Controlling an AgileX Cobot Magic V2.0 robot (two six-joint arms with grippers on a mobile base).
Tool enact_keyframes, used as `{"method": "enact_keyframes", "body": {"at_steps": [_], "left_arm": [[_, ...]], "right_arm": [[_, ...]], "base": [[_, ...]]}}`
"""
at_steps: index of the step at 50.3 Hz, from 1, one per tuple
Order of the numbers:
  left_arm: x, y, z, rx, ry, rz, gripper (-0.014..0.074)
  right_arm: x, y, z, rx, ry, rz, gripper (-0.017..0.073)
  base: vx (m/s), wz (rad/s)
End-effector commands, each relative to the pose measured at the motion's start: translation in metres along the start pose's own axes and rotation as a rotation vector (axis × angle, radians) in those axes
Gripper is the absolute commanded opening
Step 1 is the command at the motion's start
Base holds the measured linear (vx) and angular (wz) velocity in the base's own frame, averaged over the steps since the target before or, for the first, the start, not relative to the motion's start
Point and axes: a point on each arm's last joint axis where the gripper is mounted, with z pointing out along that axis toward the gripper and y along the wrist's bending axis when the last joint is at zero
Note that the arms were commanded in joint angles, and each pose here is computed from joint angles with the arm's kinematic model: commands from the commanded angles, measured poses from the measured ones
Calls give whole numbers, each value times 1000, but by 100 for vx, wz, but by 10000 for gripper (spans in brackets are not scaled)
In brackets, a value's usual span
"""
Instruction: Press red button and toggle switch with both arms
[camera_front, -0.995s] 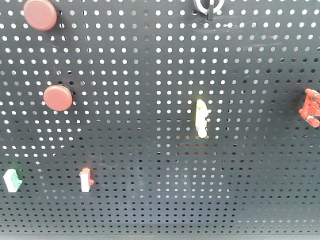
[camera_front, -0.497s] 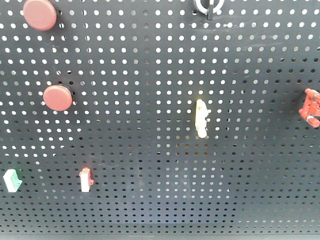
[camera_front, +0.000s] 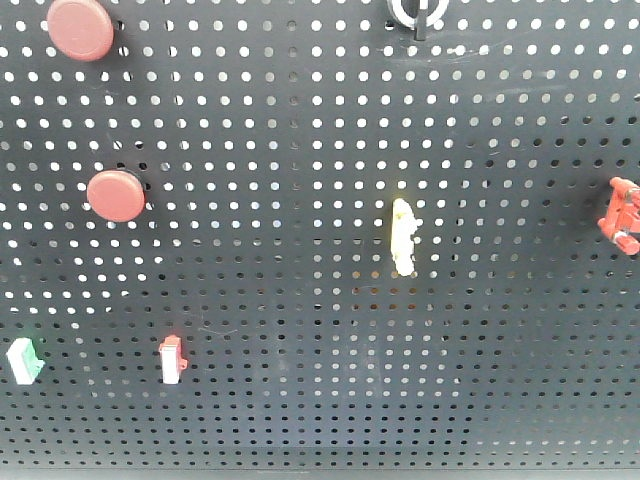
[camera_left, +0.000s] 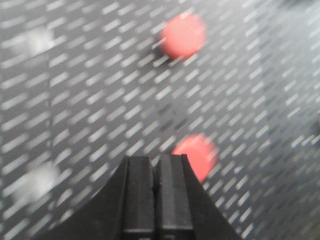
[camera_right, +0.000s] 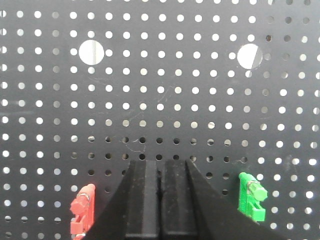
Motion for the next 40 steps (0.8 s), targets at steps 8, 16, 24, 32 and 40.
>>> {"method": "enact_keyframes", "body": {"at_steps": [8,16,24,32,40], "left_arm": [[-10,-15,39,77,-64,-58,2],[-3,-16,56,72,-46,-94,2],[6,-17,73,68,-24,-116,2],[15,-19,85,69,0,-116,2],[20,-19,88,69,14,-115,2]], "right_arm": [[-15,0,1,-5,-87,-15,-3],[-14,0,1,-4,-76,-14,-3],[-14,0,1,-4,-76,-14,-3],[-14,0,1,-4,-76,-14,-3],[-14,0,1,-4,-76,-14,-3]], "base": [[0,0],[0,0],[0,0],[0,0],[0,0]]}}
